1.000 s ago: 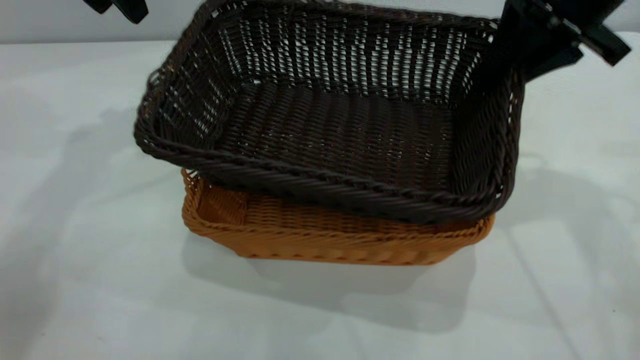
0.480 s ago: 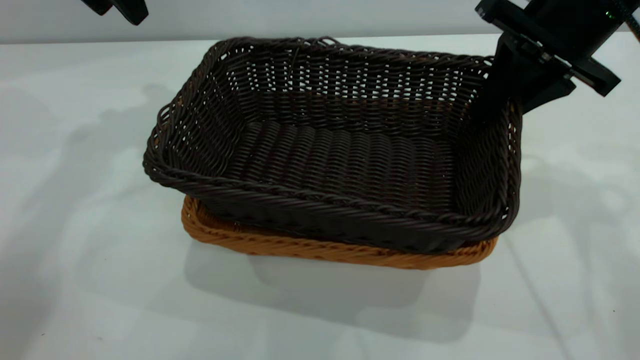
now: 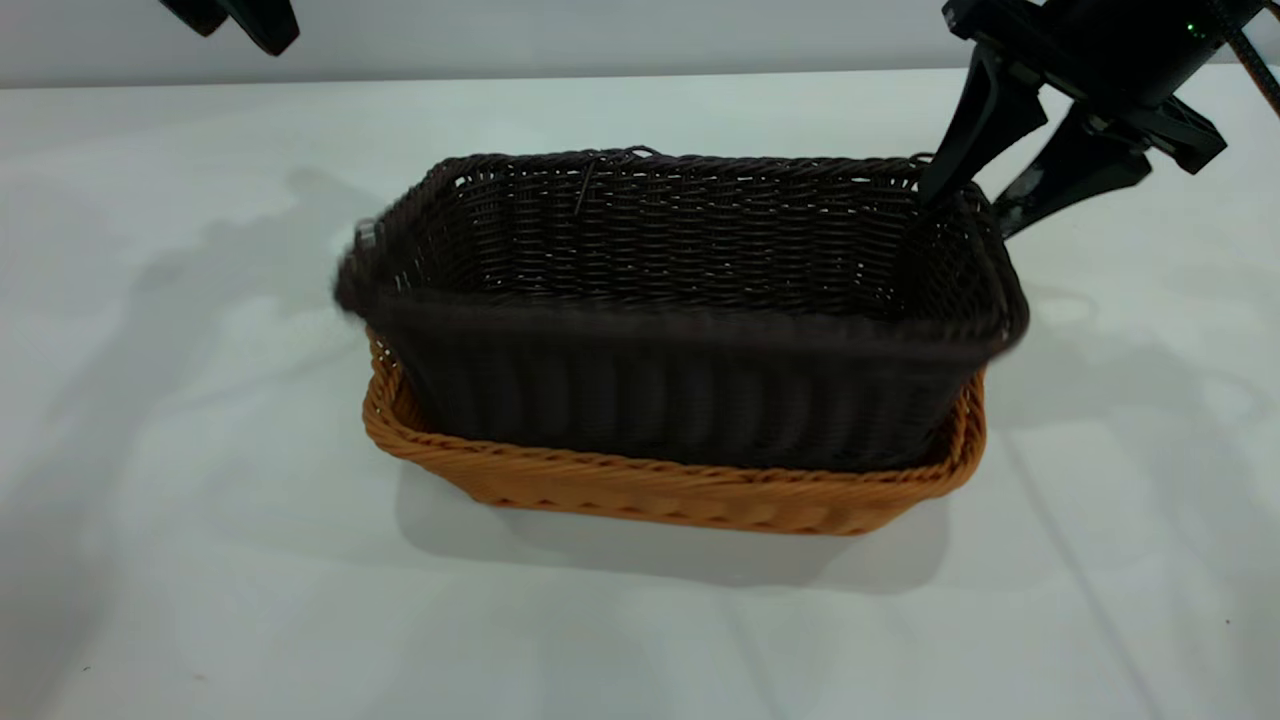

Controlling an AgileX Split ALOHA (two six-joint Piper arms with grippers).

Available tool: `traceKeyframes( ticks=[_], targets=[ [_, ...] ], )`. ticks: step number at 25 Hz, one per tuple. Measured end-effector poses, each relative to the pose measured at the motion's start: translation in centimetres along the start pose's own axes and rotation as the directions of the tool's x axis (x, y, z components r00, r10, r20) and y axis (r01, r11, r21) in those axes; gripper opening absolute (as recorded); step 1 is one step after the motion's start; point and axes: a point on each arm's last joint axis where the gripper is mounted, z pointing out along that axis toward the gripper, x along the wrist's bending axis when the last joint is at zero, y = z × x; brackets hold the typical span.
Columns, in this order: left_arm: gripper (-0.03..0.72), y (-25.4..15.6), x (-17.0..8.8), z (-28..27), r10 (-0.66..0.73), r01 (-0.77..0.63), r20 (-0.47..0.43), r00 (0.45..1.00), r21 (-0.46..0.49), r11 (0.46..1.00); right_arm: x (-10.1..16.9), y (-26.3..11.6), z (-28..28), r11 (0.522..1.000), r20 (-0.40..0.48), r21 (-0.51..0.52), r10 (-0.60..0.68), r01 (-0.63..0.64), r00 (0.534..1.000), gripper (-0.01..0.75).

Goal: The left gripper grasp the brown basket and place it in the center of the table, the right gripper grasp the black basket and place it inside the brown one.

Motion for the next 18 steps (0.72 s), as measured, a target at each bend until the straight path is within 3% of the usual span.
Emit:
traceKeyframes(
  ticks=[7,13,18],
  targets=[
    [0.519,0.0,0.0,0.1,0.000,0.000,0.000,1.000,0.002,1.000,0.6,1.2,-1.0,0.998,0.018,-0.040,-0.057,0.058,0.998,0.577],
    [0.519,0.4,-0.3,-2.6,0.011,-0.012,-0.024,1.000,-0.043,0.999,4.1,2.9,-7.2,0.960,0.078,-0.139,-0.235,0.244,0.969,0.592],
    [0.519,0.5,-1.6,-8.2,0.034,-0.037,-0.037,0.999,-0.086,0.996,8.0,2.2,-14.9,0.883,0.152,-0.283,-0.345,0.375,0.926,0.592]
  ],
)
